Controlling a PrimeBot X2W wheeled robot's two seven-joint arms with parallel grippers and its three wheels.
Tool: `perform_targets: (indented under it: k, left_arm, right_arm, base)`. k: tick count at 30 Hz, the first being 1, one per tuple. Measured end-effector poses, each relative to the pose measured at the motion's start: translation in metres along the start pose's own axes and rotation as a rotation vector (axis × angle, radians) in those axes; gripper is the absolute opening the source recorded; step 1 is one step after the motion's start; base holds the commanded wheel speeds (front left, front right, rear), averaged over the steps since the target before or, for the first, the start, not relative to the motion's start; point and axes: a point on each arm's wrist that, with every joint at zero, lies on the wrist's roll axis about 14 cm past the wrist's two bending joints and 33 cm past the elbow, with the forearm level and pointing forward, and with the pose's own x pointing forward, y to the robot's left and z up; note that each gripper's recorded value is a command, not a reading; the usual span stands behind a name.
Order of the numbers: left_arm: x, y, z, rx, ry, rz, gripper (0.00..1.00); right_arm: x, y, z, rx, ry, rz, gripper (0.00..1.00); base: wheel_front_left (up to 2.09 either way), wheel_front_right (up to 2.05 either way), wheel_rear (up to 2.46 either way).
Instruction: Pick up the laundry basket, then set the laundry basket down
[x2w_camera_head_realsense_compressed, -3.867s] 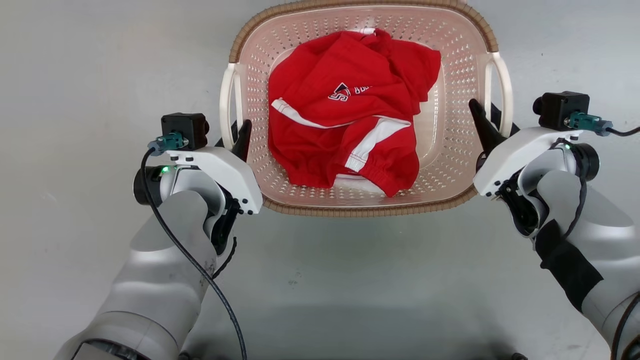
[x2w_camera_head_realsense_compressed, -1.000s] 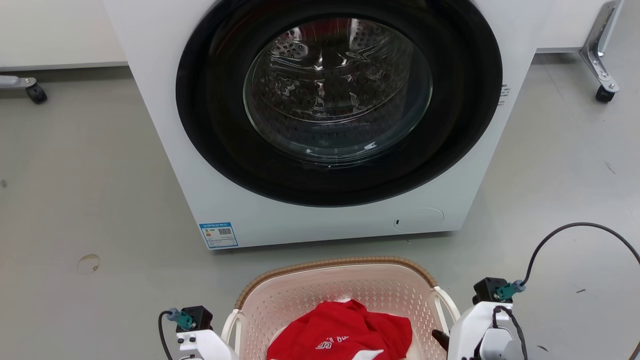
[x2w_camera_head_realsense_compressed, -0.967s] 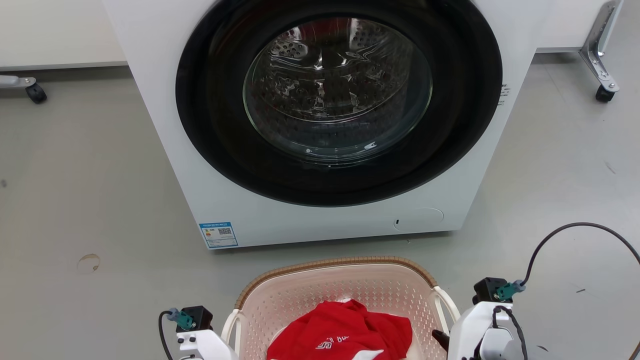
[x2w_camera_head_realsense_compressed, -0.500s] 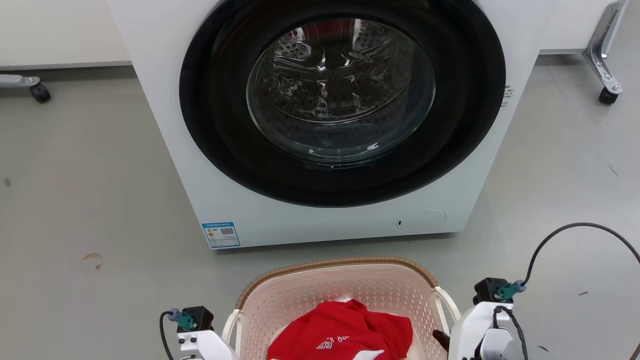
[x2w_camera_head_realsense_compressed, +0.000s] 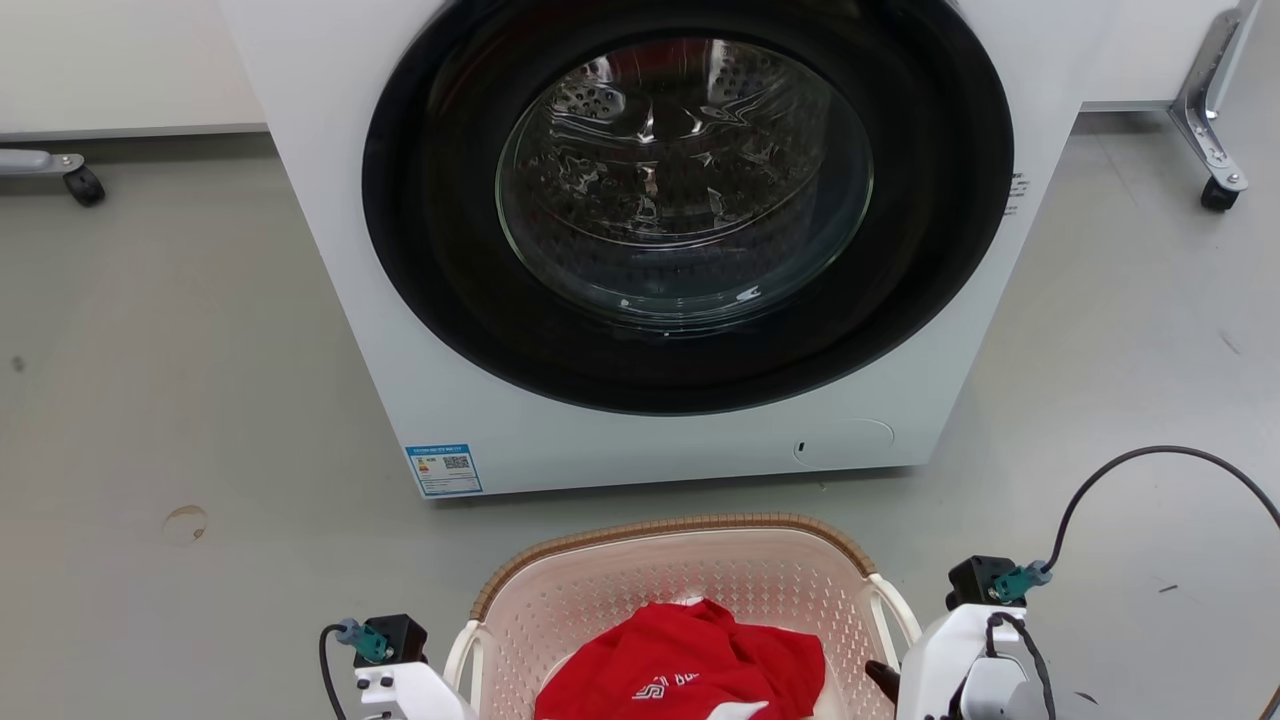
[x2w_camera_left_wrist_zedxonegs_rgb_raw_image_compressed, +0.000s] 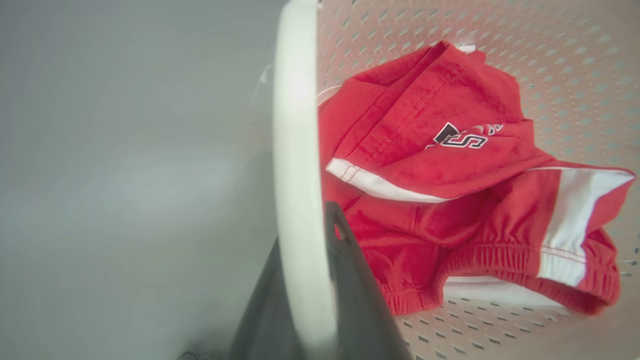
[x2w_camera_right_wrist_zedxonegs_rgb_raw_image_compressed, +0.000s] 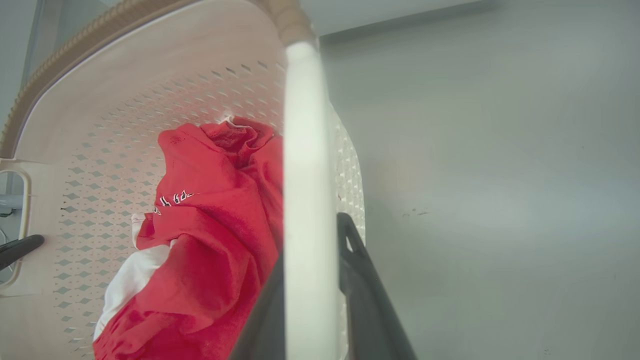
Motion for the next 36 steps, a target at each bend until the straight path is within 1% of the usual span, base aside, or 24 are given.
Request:
perform_targets:
  k: [36]
  left_arm:
    - [0.0009,0.0006,-0.0045,-0.013,0.013,-0.001,0.00]
  right_arm:
    - [0.0009,-0.0021,-0.0020,-0.002,0.009,-0.005,0.00]
  base:
    - [0.00,0.00,0.00]
